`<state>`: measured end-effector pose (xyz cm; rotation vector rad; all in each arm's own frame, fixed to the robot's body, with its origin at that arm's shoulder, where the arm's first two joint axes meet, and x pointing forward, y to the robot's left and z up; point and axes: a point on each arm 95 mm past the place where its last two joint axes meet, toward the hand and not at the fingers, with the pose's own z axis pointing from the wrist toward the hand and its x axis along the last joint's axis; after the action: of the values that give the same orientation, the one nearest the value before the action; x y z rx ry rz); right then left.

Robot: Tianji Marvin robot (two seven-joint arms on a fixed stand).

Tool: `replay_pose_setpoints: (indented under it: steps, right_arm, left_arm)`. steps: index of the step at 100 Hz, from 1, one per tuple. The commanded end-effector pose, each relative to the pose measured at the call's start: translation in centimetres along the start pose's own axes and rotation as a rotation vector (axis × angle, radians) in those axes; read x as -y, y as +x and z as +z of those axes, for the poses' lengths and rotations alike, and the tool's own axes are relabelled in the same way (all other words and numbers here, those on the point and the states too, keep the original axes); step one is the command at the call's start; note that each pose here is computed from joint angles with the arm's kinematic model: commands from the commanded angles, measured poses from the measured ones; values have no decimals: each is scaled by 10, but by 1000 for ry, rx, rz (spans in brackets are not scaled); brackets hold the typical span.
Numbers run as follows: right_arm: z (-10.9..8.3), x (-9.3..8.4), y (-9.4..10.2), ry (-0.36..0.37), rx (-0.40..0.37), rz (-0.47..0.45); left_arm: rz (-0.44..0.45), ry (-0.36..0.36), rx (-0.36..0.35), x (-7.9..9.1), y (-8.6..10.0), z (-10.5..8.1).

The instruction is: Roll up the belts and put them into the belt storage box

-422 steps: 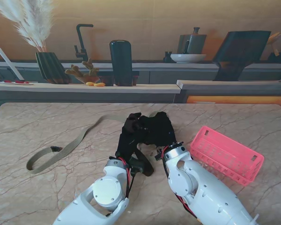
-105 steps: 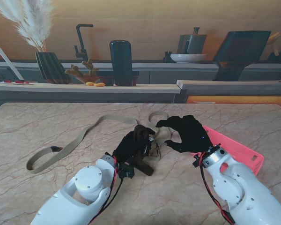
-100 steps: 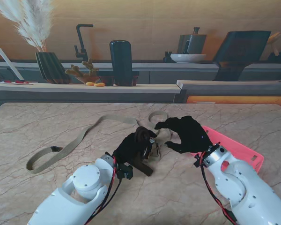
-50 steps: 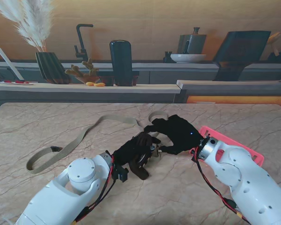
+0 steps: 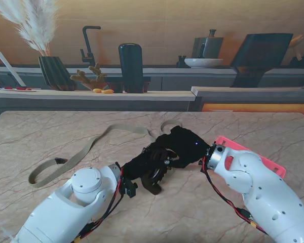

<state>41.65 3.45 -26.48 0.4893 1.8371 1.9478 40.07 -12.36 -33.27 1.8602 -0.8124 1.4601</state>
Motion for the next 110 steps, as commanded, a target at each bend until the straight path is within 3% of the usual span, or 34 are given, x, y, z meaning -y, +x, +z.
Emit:
replay_pose_setpoints:
  steps: [1, 28, 46, 71, 87, 110]
  right_arm:
    - [4, -1, 3, 5, -22, 3]
    - [16, 7, 4, 10, -62, 32]
    - [24, 12, 3, -62, -68, 11]
    - [19, 5, 2, -201, 84, -16]
    - [13, -2, 1, -271, 174, -49]
    - [9, -11, -1, -351, 262, -91]
  left_arm:
    - [-8, -7, 0, -2, 0, 0]
    - [-16, -3, 1, -4, 0, 2]
    - [-32, 15, -12, -5, 0, 1]
    - [6, 183, -84, -5, 1, -1]
    - [-25, 284, -146, -5, 4, -2]
    - [-128, 304, -210, -10, 4, -4]
